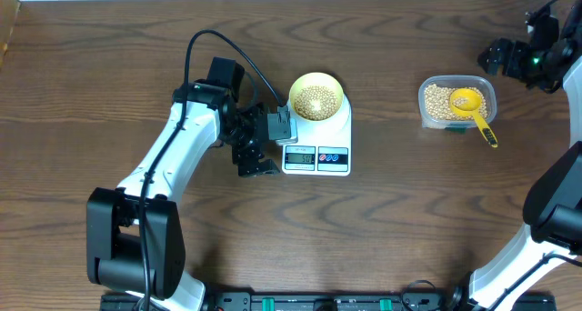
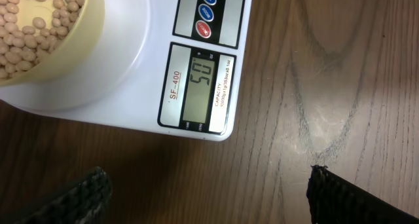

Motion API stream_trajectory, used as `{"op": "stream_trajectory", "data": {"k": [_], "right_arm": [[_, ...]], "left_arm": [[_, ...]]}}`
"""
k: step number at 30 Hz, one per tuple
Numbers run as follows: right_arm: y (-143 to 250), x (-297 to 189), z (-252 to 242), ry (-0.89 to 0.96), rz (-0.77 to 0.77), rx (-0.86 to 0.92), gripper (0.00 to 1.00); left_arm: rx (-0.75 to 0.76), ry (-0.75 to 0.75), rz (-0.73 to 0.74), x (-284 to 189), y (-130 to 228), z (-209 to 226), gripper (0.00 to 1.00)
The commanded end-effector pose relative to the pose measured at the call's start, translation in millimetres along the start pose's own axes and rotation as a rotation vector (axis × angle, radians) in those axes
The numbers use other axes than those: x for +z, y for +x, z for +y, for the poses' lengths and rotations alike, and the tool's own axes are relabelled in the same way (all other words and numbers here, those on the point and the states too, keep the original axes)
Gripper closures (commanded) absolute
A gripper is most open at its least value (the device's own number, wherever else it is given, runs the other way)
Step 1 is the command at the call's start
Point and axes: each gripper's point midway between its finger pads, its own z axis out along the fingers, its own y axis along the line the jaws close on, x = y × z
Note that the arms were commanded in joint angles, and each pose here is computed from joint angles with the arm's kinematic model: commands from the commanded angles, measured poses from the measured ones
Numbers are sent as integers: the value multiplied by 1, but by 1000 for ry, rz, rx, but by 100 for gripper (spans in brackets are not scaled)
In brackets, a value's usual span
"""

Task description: Scoop item into bowl and weigh 50g on scale

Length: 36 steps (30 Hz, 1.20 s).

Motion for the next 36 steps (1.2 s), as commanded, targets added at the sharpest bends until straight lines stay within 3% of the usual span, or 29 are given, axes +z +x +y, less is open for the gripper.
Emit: {"op": "stream_trajectory", "data": {"k": [1,7,15,22,27,36], "right_arm": [[5,-3,3,-1,15,-3,1],[1,-72,43,11,-39,-61,1],[-19,-239,122,34,-441,-243,1],[20,-350,176,-1,-691,-360,1],[53,-373,182,-11,-748,-380,1],[99,-362,174,-25,-961,-436,1]], "left_arm": [[-1,14,-12,1,0,-2,2],[-1,14,-12,1,0,-2,3],[-1,14,-12,1,0,-2,2],[-1,14,-12,2,0,-2,2],[-1,14,-12,1,0,-2,2],[-1,14,-12,1,0,-2,2]]}}
